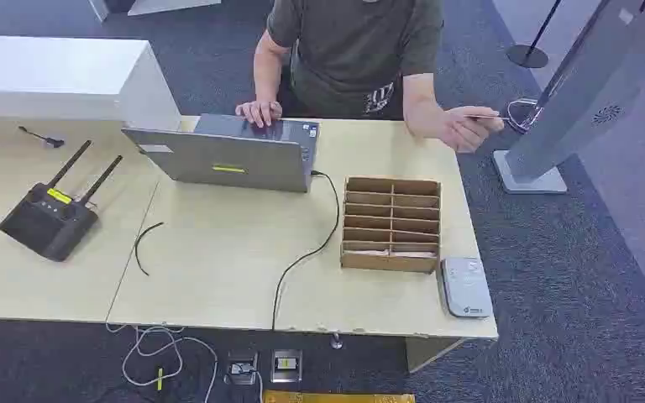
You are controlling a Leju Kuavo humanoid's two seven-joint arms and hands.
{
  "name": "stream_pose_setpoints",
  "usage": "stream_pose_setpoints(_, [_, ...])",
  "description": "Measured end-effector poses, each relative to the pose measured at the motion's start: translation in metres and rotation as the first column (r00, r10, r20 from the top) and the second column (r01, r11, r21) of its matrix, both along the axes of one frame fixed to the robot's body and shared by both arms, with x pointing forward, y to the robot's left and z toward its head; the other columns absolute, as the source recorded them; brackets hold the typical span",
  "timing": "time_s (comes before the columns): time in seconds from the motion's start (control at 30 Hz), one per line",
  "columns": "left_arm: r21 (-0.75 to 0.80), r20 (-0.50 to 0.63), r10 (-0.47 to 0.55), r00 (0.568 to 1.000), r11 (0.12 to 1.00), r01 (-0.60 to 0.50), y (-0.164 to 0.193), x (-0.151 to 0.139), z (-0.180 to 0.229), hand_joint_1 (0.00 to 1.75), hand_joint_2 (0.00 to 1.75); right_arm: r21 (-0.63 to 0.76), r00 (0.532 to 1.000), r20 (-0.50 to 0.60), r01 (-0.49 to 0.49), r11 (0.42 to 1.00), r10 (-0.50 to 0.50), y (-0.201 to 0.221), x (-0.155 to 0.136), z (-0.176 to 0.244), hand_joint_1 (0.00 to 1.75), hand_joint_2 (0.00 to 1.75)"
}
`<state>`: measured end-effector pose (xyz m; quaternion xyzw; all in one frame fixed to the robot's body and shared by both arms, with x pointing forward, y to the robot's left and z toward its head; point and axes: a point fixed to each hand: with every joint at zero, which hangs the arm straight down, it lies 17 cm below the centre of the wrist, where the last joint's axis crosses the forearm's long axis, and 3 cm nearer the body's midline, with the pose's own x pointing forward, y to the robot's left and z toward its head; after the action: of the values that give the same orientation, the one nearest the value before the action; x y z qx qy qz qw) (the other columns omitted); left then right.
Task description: Pass the card to the sensor for recognition and then transmit it.
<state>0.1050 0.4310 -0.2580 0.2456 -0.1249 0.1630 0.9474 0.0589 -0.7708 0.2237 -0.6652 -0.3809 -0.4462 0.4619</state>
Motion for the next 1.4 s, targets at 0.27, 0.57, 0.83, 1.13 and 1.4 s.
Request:
stream_pose_setpoints(0.27, [-0.005,0.016,-0.037,0.999,0.999,0.037,-0.004,0.008,0.001,0.00,0.00,-0.205,0.980,-0.091,-0.193,0.960,0.177,0.022,0.070,0.135,0.00,0.00])
stream_pose_setpoints(0.57, [0.002,0.038,-0.126,0.991,0.992,0.126,-0.008,0.024,0.004,0.00,0.00,-0.371,0.808,-0.462,-0.551,0.747,0.366,0.126,0.196,0.239,0.00,1.75])
stream_pose_setpoints(0.83, [0.016,0.046,-0.165,0.985,0.986,0.165,-0.007,0.044,0.009,0.00,0.00,-0.387,0.666,-0.573,-0.734,0.559,0.478,0.207,0.273,0.262,0.00,1.75])
stream_pose_setpoints(1.13, [0.021,0.042,-0.157,0.987,0.987,0.156,-0.001,0.041,0.009,0.00,0.00,-0.315,0.440,-0.676,-0.898,0.307,0.591,0.312,0.347,0.252,0.00,1.75])
stream_pose_setpoints(1.4, [0.009,0.043,-0.151,0.988,0.989,0.150,0.000,0.035,0.008,0.00,0.00,-0.214,0.258,-0.746,-0.966,0.146,0.614,0.383,0.387,0.218,0.00,1.75])
